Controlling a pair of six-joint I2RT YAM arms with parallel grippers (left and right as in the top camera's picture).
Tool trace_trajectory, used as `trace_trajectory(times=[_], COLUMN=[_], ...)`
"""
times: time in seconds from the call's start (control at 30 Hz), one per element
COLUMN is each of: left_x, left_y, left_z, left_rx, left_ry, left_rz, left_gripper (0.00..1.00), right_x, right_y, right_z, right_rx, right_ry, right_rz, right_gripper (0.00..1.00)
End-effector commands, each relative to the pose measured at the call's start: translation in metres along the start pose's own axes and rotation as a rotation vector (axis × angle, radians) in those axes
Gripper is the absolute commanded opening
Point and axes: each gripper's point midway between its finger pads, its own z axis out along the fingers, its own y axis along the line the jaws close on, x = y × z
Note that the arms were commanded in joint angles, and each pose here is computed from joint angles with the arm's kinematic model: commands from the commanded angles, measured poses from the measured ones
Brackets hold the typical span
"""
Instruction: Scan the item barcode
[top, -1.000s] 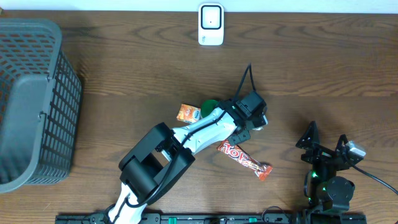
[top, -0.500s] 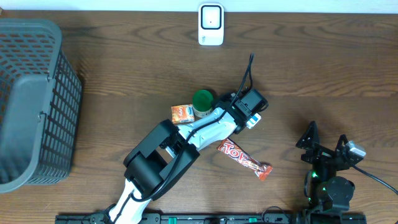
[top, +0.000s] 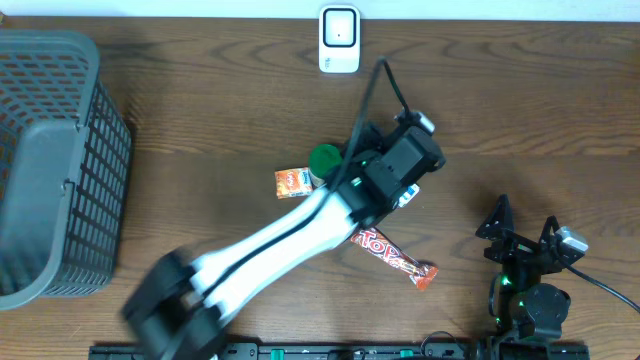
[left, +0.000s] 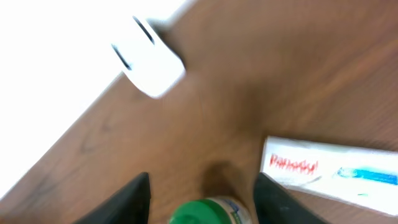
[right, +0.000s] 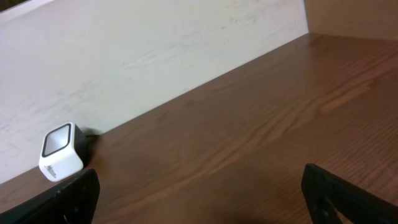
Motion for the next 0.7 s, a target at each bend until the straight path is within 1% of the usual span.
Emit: trace_trajectory(times=[0.0, 0.03, 0.1, 0.13, 0.23, 0.33, 0.43, 0.5, 0.57, 0.67], left_x=[-0.042, -0.047, -0.055, -0.057, -0.054, -0.039, -0.021, -0.006, 0.006, 0.013], left_y=[0.049, 0.06, 0.088, 0.105, 0.156, 0.211, 0.27, 0.298, 0.322, 0.34], left_z=[-0.07, -0.084, -0.11, -0.124, -0.154, -0.167, -0.174, -0.172, -0.169, -0.167], left_rx=[-0.023, -0.029, -0.049, -0.068, -0.154, -0.281, -0.411, -0.435, -0.429, -0.352], left_ry=[-0.174, -0.205, -0.266, -0.296, -0.346, -0.34, -0.332, -0.321, -0.324, -0.375], left_rz=[-0.13, -0.154, -0.198, -0.206, -0.186, -0.178, -0.258, -0.287, -0.306, -0.318], left_gripper=[0.71, 0.73, 0.82, 0.84, 0.85, 0.86, 0.86, 0.86, 0.86, 0.86], right_x=[0.0, 0.0, 0.0, 0.0, 0.0, 0.0, 0.0, 0.0, 0.0, 0.0], right_y=[0.0, 0.0, 0.0, 0.0, 0.0, 0.0, 0.0, 0.0, 0.0, 0.0], right_z=[0.0, 0.0, 0.0, 0.0, 0.0, 0.0, 0.0, 0.0, 0.0, 0.0], right_rx=[0.001, 0.001, 0.001, 0.001, 0.001, 0.0, 0.001, 0.001, 0.001, 0.001], right_ry=[-0.003, -0.003, -0.003, -0.003, -0.003, -0.003, -0.003, -0.003, -0.003, -0.003], right_rz=[0.009, 0.009, 0.009, 0.009, 0.009, 0.009, 0.009, 0.009, 0.009, 0.009], right_gripper=[0.99, 0.99, 0.99, 0.99, 0.99, 0.99, 0.99, 0.99, 0.99, 0.99])
